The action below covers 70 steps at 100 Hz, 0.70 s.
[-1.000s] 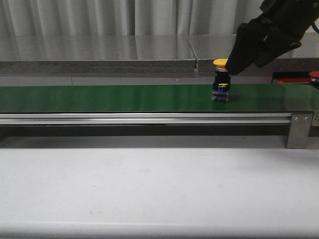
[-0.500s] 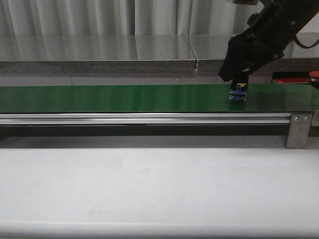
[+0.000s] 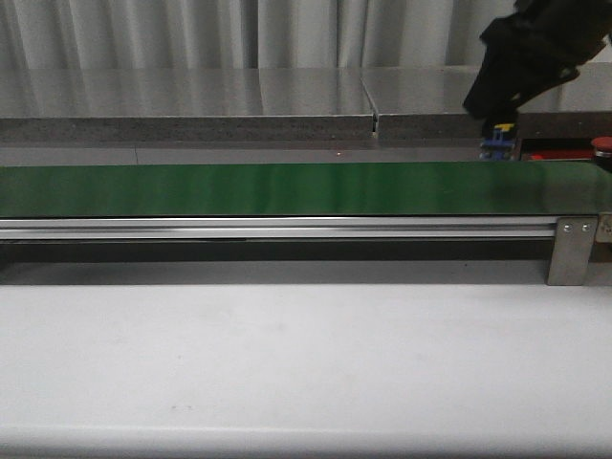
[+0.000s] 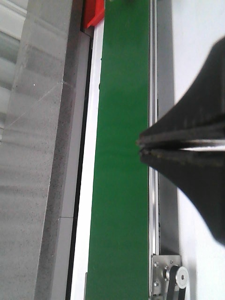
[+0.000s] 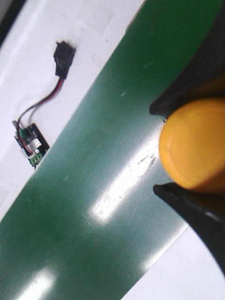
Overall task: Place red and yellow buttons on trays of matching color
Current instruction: 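Move the yellow button into the yellow tray and open the right gripper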
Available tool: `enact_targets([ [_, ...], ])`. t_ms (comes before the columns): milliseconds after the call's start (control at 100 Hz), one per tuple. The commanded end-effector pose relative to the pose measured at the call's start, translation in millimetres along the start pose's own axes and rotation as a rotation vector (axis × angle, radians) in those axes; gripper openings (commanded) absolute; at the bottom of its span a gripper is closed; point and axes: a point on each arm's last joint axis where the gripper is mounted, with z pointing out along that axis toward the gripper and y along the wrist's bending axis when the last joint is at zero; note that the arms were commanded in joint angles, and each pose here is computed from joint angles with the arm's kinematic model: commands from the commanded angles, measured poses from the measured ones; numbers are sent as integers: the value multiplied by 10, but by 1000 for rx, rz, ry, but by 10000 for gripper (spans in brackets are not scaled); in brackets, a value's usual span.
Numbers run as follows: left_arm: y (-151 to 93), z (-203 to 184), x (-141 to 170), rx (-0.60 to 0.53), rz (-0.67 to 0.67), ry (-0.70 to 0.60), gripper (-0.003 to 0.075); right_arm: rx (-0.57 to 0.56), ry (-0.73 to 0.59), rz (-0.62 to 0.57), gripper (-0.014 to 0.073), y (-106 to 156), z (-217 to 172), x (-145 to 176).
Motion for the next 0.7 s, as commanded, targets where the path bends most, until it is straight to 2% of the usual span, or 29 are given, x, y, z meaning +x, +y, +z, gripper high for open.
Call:
enact_targets([
  [0,1,-23,-137,-14,-13,-79,-19,60,-138,-12,131,43,-608,-191],
  [140,1,-23,-137,-14,-13,-79,-19,146,-179,38,131,-34,-1018,-3],
  [350,1,-23,-137,-14,-13,-79,-19,319,-210,176,131,-144,-1448,552],
  [560,1,-23,-137,-14,-13,-79,-19,511,-287,423,131,-252,-1716,1044],
  [690,1,-23,-137,-14,-13,-79,-19,579,-304,566,131,-354,-1746,1288],
])
